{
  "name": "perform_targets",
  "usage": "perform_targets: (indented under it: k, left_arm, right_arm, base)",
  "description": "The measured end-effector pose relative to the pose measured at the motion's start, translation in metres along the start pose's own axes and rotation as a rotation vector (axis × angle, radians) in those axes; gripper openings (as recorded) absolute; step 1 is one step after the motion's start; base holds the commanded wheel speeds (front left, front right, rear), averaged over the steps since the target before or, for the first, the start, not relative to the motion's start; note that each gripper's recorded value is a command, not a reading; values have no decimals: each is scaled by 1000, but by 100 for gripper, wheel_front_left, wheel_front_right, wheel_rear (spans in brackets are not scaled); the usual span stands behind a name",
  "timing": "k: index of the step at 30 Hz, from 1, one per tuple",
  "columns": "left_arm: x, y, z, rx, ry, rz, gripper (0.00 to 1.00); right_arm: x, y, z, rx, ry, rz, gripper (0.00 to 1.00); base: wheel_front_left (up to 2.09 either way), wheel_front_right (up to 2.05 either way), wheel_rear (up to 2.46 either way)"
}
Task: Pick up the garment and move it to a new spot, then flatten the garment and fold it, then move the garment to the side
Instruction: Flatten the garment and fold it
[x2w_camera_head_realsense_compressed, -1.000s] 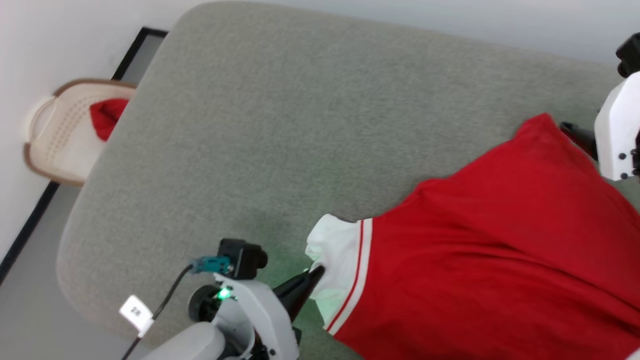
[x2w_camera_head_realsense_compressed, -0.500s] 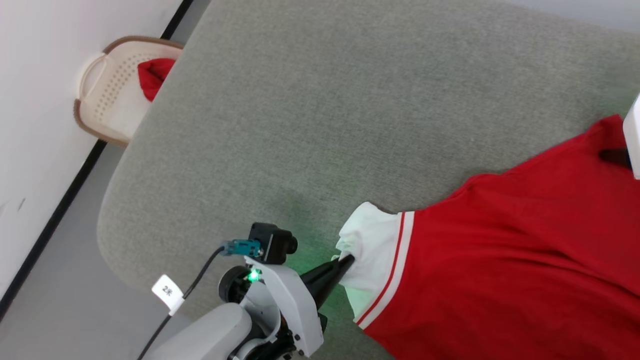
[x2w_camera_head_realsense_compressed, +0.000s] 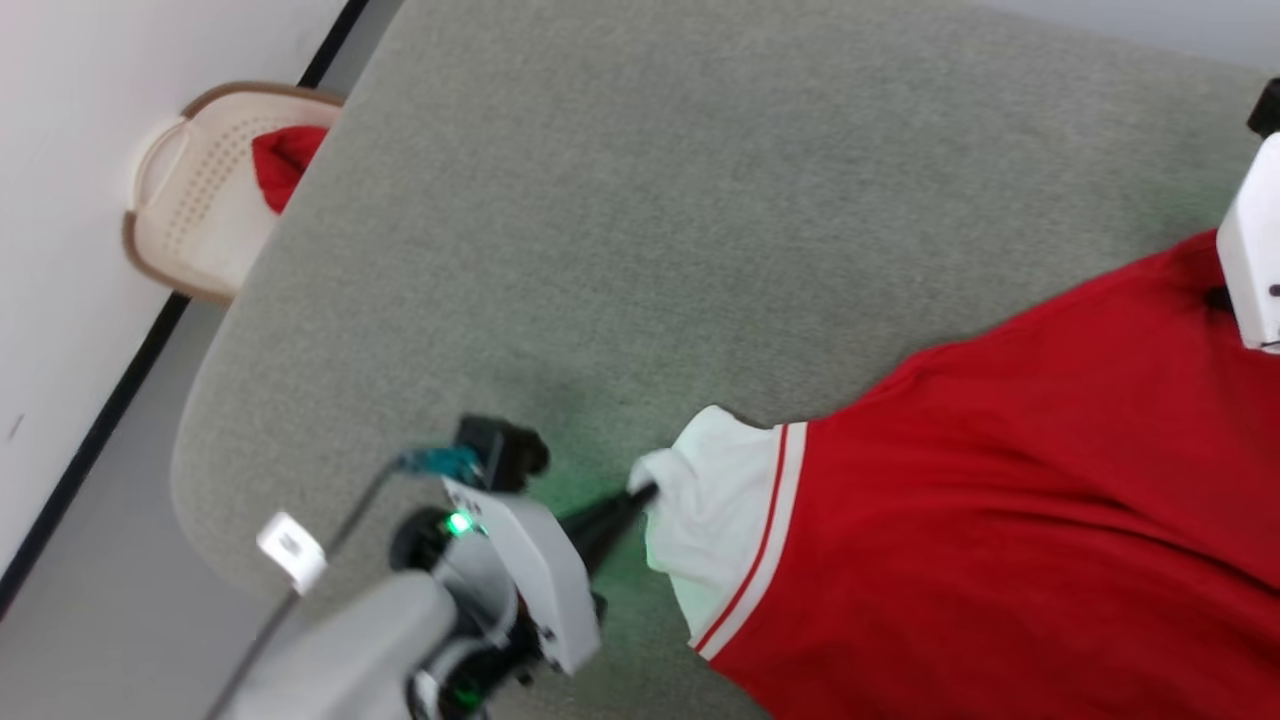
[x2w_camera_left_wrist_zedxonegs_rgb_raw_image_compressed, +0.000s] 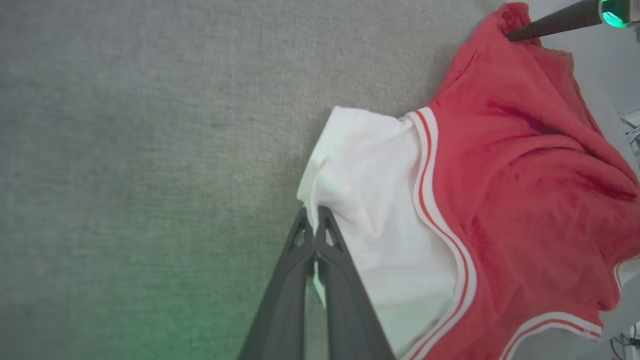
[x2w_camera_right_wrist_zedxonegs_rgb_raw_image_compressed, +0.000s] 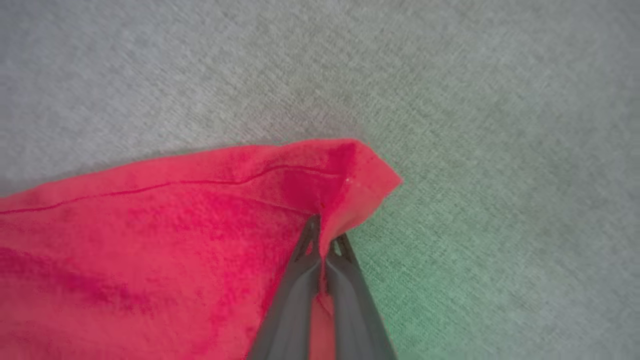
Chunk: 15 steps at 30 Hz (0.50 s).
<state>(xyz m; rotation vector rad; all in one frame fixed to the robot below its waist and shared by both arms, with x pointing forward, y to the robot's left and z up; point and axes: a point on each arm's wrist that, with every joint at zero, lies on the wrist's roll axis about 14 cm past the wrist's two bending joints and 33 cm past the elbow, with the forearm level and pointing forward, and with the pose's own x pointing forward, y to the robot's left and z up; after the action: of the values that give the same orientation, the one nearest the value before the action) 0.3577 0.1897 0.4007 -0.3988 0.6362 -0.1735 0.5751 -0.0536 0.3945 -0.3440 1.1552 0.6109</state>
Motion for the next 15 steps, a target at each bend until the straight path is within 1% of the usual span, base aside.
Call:
perform_targets:
  k: [3, 6, 9, 13, 15]
  left_arm:
    - [-1, 4, 22, 44, -8, 6, 0]
    - [-4, 1, 56, 107, -48, -2, 0]
    - [-9, 1, 92, 186, -82, 5, 0]
    - [-17, -12, 146, 296, -138, -1, 0]
    - [-23, -20, 173, 344, -171, -1, 0]
  right_arm:
    - [-12, -2, 4, 11, -50, -5, 0]
    - [-30, -3, 13, 20, -121, -7, 0]
    - [-54, -2, 28, 27, -217, -6, 0]
    - [-94, 0, 52, 95, -381, 30, 0]
    - [-113, 4, 59, 85, -435, 28, 0]
  base:
    - [0, 0, 0]
    - [0, 0, 0]
    - [0, 0, 0]
    - [0, 0, 0]
    - [0, 0, 0]
